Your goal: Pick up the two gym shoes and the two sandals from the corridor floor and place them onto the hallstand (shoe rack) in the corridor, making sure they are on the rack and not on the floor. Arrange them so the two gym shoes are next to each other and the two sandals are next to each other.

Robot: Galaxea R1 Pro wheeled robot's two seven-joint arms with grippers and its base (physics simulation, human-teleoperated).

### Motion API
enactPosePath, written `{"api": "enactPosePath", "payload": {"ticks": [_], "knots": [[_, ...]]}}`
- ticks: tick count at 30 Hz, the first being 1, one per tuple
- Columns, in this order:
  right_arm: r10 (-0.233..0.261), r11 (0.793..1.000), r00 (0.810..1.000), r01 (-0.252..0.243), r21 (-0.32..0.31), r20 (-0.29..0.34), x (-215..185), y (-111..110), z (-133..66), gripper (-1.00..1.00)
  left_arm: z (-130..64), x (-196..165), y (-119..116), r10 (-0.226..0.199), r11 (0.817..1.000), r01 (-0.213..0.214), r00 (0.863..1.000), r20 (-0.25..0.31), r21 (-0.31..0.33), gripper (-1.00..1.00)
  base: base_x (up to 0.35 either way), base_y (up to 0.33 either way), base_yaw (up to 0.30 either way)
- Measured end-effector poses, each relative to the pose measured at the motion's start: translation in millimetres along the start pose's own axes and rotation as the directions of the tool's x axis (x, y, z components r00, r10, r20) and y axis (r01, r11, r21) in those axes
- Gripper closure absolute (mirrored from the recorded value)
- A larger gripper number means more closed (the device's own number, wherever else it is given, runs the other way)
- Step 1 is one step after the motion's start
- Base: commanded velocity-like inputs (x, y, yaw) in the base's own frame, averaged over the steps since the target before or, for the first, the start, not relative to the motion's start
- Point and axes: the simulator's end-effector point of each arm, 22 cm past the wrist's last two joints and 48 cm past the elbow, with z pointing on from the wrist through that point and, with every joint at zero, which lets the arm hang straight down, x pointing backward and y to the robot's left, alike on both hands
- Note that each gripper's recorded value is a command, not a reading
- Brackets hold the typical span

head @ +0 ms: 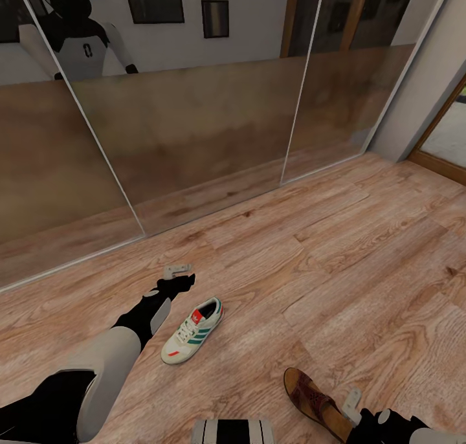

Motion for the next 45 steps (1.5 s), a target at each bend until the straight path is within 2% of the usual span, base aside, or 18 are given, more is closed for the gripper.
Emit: {"api": "enactPosePath", "payload": {"ticks": [4, 7, 13, 23, 28, 34, 45], "knots": [[0.0, 1.0, 1.0, 0.0, 0.023, 0.001, -0.3, -5.1, -0.1, -1.0, 0.0, 0.0, 0.0, 0.0, 1.0, 0.0, 1.0, 0.0, 0.0, -1.0, 0.0, 0.0, 0.0], [-0.001, 0.996, 1.0, 0.001, 0.091, 0.0, -0.2, -20.3, -1.0, -1.0, 0.0, -0.1, 0.0, 0.0, 1.0, 0.0, 1.0, 0.0, 0.0, -1.0, 0.0, 0.0, 0.0], [-0.001, 0.992, 1.0, 0.001, 0.125, 0.001, -1.2, -26.7, -1.4, -1.0, 0.0, 0.3, 0.0, 0.0, 1.0, 0.0, 1.0, -0.001, 0.0, -1.0, 0.0, 0.0, 0.0], [-0.004, 0.992, 1.0, 0.004, 0.129, 0.002, -3.0, -26.2, -0.8, -1.0, 0.0, 0.2, 0.0, 0.0, 1.0, 0.0, 1.0, 0.0, 0.0, -1.0, 0.0, 0.0, 0.0], [-0.033, 0.993, 0.999, 0.033, 0.117, 0.0, -8.2, -17.5, 2.1, -1.0, 0.0, 0.4, 0.0, 0.0, 1.0, 0.0, 1.0, -0.001, 0.0, -1.0, 0.0, 0.0, 0.0], [-0.091, 0.991, 0.996, 0.092, 0.101, -0.014, -10.7, -5.7, 5.7, -1.0, 0.0, 0.4, 0.0, 0.0, 1.0, 0.0, 1.0, -0.001, 0.0, -1.0, 0.0, 0.0, 0.0], [-0.11, 0.989, 0.994, 0.111, 0.102, -0.013, -14.8, 5.3, 9.7, -1.0, 0.0, 0.4, 0.0, 0.0, 1.0, 0.0, 1.0, -0.001, 0.0, -1.0, 0.0, 0.0, 0.0]]}}
